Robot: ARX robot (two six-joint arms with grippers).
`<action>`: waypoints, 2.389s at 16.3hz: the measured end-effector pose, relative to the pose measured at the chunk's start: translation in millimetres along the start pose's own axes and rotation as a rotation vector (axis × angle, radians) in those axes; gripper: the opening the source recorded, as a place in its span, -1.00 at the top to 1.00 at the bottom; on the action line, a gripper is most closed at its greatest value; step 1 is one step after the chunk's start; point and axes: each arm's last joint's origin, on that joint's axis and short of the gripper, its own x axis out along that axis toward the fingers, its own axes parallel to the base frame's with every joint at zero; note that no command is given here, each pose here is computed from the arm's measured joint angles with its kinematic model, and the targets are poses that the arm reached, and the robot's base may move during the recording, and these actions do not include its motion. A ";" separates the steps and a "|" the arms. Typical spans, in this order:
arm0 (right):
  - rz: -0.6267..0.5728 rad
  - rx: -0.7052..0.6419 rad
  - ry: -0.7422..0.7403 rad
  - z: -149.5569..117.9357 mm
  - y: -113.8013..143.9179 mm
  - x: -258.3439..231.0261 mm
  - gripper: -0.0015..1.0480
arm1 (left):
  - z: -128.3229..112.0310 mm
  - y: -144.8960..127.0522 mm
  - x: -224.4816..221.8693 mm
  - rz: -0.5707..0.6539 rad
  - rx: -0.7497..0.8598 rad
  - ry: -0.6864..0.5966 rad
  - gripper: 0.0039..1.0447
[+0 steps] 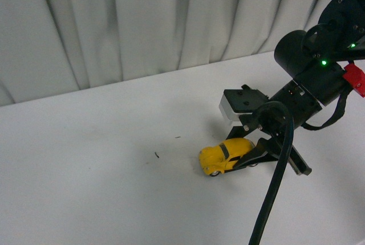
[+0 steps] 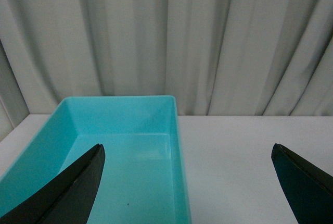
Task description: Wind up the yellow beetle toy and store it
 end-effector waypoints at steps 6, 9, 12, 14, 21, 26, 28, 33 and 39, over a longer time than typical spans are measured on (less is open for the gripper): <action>-0.049 0.078 0.013 -35.7 23.5 -23.4 0.19 | 0.0 0.0 0.0 0.000 0.000 0.000 -0.88; -0.065 0.127 0.011 -48.3 39.4 -33.0 0.19 | 0.0 0.0 0.0 0.000 0.000 0.000 -0.88; -0.076 0.180 0.003 -62.8 60.4 -42.5 0.19 | 0.0 0.0 0.0 0.000 0.000 0.000 -0.88; -0.081 0.221 -0.004 -72.3 72.3 -49.1 0.19 | 0.0 0.0 0.0 0.000 0.000 0.000 -0.88; -0.038 0.231 0.032 -79.6 77.9 -51.8 -0.90 | 0.0 0.0 0.0 0.000 0.000 0.000 -0.88; -0.040 0.218 0.033 -80.1 78.7 -51.2 -0.87 | 0.0 0.0 0.0 0.000 0.000 0.000 -0.88; -0.042 0.214 0.034 -80.2 78.6 -51.0 -0.87 | 0.0 0.0 0.0 0.000 0.000 0.000 -0.88; -0.044 0.197 0.053 -81.2 70.6 -52.9 -0.87 | 0.0 0.0 0.0 0.000 0.000 0.000 -0.88; -0.035 0.123 0.117 -56.8 27.9 -62.9 -0.87 | 0.0 0.0 0.0 0.000 0.000 0.000 -0.88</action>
